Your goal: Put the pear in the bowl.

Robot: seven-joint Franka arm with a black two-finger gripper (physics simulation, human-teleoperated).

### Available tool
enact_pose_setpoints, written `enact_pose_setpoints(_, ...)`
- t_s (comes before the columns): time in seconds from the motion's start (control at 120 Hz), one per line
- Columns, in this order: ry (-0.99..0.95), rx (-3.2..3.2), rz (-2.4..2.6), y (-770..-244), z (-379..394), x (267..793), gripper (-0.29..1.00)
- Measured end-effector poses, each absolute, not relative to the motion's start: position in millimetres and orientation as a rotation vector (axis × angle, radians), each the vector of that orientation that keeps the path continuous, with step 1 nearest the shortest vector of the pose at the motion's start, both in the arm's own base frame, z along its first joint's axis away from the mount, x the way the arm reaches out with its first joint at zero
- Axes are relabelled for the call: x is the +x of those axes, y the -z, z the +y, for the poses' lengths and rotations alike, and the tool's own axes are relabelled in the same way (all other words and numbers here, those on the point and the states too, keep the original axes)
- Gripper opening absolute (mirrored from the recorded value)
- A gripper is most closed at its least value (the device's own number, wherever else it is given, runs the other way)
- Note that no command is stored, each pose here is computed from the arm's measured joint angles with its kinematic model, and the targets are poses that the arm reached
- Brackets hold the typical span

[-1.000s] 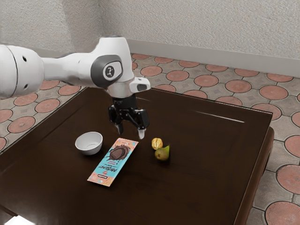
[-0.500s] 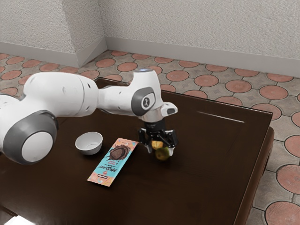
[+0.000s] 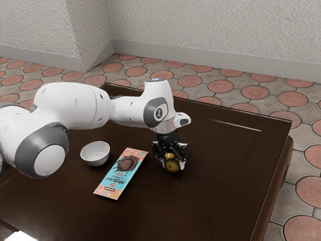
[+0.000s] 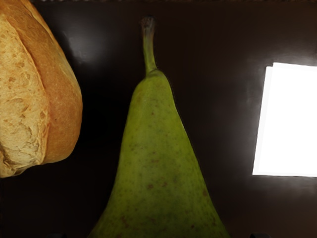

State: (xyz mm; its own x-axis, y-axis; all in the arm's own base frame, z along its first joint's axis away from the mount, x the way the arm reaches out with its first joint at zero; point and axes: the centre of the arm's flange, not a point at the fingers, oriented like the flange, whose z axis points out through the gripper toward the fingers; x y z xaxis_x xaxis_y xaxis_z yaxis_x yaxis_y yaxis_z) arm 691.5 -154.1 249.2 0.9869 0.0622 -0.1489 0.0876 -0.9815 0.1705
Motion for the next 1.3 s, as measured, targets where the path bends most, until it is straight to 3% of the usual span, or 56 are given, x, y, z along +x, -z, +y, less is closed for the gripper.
enact_pose_setpoints(0.433, 0.2, 2.946, 0.126, -254.3, -149.8, 695.7, 0.34)
enact_pose_setpoints(0.617, 0.104, 2.945, 0.144, -325.1, -131.3, 697.7, 0.28)
enact_pose_setpoints(0.783, 0.062, 2.973, 0.258, -368.8, -73.5, 697.7, 0.27)
enact_pose_setpoints(1.033, 0.144, 2.986, 0.541, -388.6, 45.0, 664.2, 0.25)
enact_pose_setpoints(1.3, 0.226, 2.935, 0.816, -344.9, 139.2, 608.4, 0.26)
